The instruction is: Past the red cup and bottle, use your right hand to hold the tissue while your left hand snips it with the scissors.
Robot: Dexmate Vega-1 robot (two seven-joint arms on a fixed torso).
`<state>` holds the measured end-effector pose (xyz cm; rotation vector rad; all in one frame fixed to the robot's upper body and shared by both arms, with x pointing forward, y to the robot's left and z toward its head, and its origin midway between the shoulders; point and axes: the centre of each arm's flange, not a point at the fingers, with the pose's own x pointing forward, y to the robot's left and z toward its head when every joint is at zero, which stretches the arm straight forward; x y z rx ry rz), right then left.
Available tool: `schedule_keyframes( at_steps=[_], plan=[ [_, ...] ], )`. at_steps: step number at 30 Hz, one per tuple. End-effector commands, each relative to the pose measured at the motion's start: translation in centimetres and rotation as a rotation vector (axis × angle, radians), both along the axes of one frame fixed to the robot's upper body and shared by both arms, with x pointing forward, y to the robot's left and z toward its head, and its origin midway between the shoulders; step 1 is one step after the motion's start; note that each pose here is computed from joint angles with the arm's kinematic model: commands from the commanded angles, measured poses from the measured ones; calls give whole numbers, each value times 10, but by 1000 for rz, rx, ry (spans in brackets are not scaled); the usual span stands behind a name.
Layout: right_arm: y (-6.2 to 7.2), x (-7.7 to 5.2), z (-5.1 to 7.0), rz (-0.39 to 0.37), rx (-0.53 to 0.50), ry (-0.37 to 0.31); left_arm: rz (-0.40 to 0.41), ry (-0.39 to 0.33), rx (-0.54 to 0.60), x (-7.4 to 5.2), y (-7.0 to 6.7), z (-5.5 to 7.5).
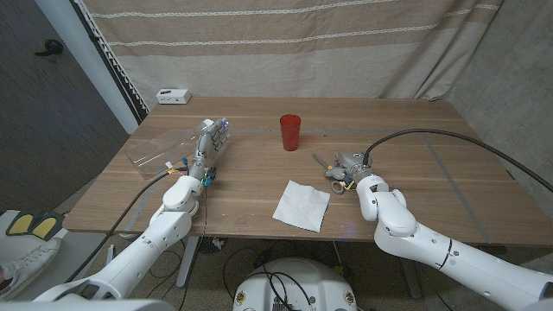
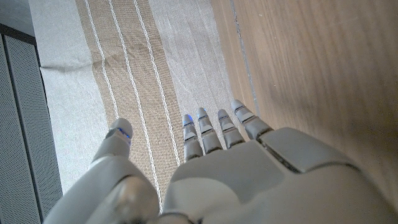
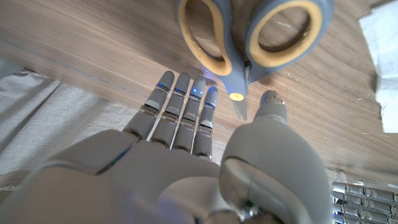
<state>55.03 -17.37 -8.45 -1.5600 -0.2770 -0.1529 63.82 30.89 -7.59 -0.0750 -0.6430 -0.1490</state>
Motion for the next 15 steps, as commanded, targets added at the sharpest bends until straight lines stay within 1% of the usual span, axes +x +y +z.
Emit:
schedule_keyframes(
  at_steps=[1, 8, 15],
  plan=[
    [1, 5, -6, -12, -11, 10, 1, -6, 0, 2, 2, 3],
    [1, 6, -7, -10, -11, 1, 4, -3, -1, 2, 3, 3],
    [2, 7, -11, -3, -10, 25, 6, 1, -6, 2, 3, 0]
  ],
)
